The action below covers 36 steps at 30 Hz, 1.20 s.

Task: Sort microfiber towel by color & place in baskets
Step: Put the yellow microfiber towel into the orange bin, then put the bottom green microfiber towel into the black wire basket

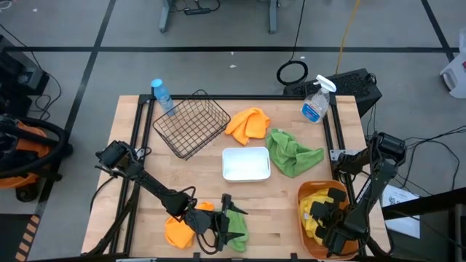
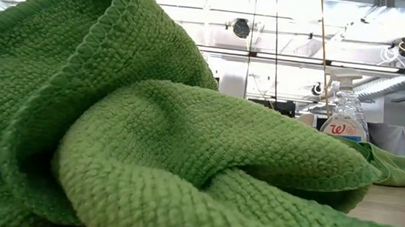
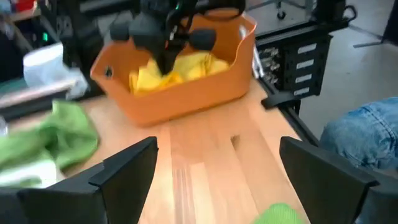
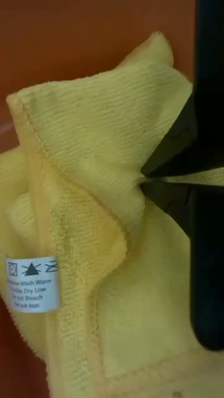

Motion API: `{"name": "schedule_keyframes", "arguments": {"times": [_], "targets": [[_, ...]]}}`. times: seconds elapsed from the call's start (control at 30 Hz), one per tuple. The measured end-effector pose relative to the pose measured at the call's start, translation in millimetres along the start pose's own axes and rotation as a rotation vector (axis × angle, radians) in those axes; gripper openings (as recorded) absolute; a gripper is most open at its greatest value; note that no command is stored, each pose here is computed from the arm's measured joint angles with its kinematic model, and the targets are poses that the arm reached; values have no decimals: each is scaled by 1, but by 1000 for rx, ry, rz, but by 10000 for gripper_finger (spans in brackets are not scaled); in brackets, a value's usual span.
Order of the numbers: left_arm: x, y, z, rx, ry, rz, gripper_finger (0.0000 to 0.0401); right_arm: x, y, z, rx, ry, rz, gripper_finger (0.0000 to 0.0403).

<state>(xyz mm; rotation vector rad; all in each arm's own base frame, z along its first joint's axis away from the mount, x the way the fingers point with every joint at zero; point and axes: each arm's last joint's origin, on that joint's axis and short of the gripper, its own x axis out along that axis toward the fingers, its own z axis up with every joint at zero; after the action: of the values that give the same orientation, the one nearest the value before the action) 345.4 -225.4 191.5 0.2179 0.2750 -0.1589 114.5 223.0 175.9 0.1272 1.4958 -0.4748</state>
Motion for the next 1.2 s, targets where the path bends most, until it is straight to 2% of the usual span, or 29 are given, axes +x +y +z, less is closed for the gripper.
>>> {"name": "schedule_keyframes", "arguments": {"times": [0.1,0.27,0.43,0.63,0.73,0.83,0.93,1.03,1.2], "targets": [[0,0,-8,-69,73,13,342,-6,-1,1,-5,1,-22,41],[-10,-6,-20,-201,236,7,342,-39,0,1,-42,-27,-46,56],[-26,-15,-15,-271,286,-25,342,-70,1,-2,-61,-124,-29,59],[-54,-14,7,-216,326,-67,342,-87,4,-6,-88,-335,16,59],[-66,-5,15,-287,401,-81,342,-89,6,-7,-91,-448,36,59],[-67,3,10,-358,494,-72,342,-91,9,-5,-80,-568,69,59],[-62,6,2,-355,540,-63,342,-93,17,-3,-95,-660,132,59],[-55,8,-6,-274,575,-71,342,-97,26,-1,-150,-732,186,59],[-38,25,-17,-239,601,-32,342,-104,40,6,-201,-873,244,59]]}}
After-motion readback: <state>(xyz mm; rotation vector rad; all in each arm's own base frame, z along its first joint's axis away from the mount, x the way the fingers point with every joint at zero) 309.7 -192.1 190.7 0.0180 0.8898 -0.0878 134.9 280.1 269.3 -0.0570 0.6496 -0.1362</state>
